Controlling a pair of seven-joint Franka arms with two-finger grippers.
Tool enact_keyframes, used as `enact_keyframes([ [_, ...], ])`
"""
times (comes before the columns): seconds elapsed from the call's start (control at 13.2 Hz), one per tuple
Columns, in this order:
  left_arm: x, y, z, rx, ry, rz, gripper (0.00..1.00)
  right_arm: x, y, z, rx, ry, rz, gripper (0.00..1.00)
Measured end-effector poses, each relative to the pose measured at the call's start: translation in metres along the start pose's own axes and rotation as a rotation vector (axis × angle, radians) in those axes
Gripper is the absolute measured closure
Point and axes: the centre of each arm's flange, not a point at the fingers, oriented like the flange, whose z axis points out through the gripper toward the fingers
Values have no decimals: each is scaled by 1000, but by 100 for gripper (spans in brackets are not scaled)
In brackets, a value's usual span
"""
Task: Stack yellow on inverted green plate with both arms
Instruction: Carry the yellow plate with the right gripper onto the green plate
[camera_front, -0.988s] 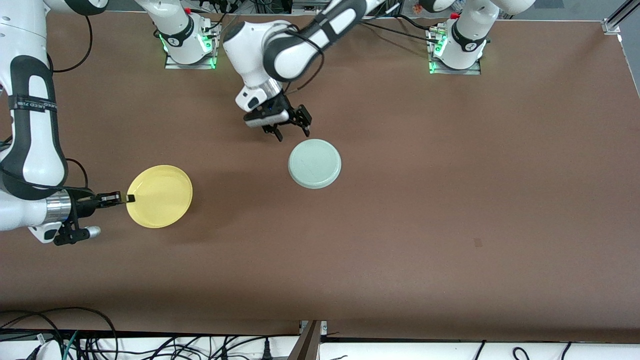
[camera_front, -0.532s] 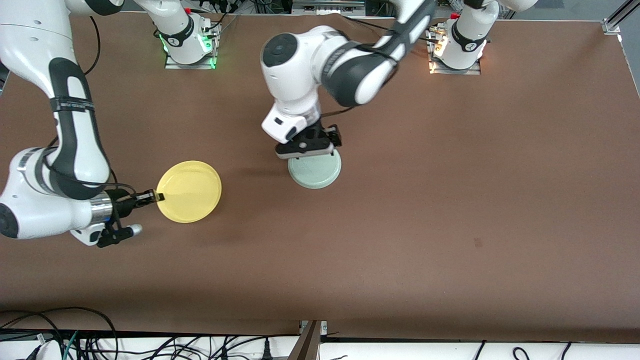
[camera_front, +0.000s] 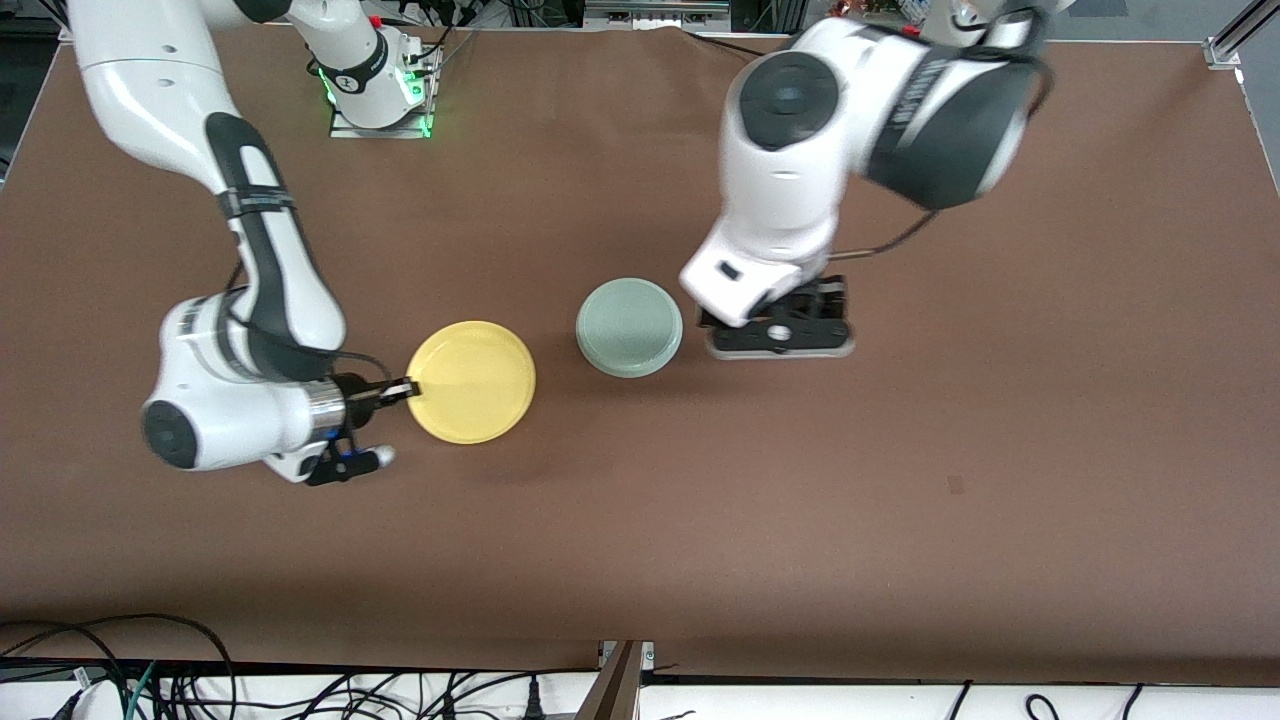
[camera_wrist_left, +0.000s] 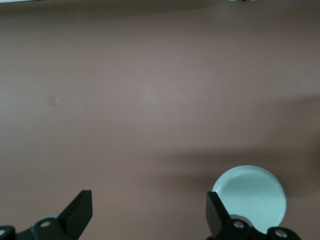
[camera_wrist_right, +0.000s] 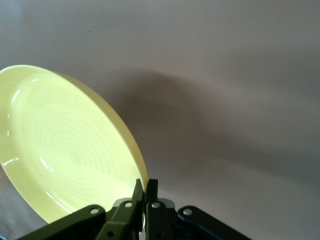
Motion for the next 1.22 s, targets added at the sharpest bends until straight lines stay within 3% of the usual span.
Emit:
enact_keyframes([
  [0.38, -8, -112, -80, -16, -32, -16, 0, -8, -65, 51, 13, 20, 76, 97],
  [0.68, -19, -205, -112, -51, -91, 42, 0, -46, -131, 88, 37, 101, 135, 97],
  [0.91, -23, -277, -115, -92, -125, 70, 0, -74, -169, 129, 54, 130, 192, 97],
  [1.22, -35, -292, -89, -89, -138, 60, 0, -92, -162, 152, 35, 131, 206, 97],
])
